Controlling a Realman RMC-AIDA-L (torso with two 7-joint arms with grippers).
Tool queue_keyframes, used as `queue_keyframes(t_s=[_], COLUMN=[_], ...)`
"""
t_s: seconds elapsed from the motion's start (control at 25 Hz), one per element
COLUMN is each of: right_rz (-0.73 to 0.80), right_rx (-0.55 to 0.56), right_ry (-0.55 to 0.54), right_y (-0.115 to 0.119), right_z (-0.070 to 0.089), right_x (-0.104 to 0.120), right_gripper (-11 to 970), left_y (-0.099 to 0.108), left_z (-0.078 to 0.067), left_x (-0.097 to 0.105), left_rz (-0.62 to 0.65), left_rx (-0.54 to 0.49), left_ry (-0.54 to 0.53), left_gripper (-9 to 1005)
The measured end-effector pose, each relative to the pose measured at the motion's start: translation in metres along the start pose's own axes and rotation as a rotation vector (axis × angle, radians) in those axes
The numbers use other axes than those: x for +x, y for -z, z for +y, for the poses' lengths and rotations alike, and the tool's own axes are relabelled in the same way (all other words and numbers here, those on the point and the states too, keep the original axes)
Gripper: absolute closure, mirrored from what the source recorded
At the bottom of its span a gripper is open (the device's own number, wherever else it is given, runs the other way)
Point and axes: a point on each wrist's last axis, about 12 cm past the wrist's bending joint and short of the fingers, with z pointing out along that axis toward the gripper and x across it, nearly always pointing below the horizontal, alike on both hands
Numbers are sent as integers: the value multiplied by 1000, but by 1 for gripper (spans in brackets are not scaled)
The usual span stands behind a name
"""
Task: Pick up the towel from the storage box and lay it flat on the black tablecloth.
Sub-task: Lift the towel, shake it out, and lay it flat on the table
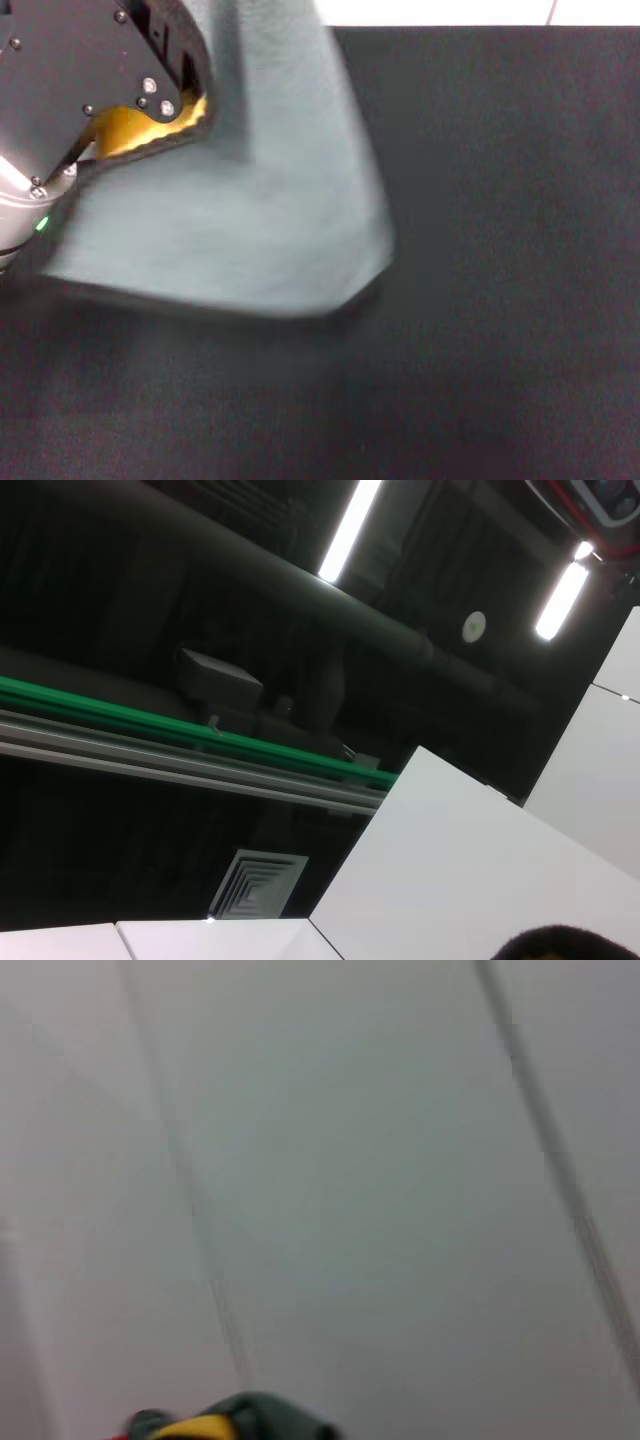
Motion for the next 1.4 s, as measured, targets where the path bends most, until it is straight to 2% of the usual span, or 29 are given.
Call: queue_keyframes(t_s=[0.12,0.2,0.24,0.4,0.6,0.72,0.8,1.04,1.2,1.4], right_rz=[60,82,158,240,264,224,203,135,138,91], right_rx=[-85,-109,-200,-330,-552,-633,-666,-727,-622,-569], right_ry=[18,28,62,97,155,211,255,382,358,342], right_y=[-17,-22,-34,-51,-75,-76,-72,-56,-65,-75], right_z=[9,12,24,46,89,109,117,133,125,130], right_x=[4,6,15,29,43,48,50,51,56,65], right_gripper=[202,181,171,153,159,162,162,161,162,161], left_y=[-1,-3,-3,-6,-9,-10,-11,-10,-19,-35], left_z=[-1,-1,-1,1,0,-1,-1,0,-4,-18], left_x=[1,4,5,13,28,43,46,49,48,51], left_rz=[2,17,23,78,175,294,322,422,459,533], left_rx=[2,4,3,-6,-7,-16,-26,-42,-29,0], left_ry=[2,7,10,46,66,86,96,125,178,242], left_gripper=[975,975,975,975,975,975,975,976,975,975])
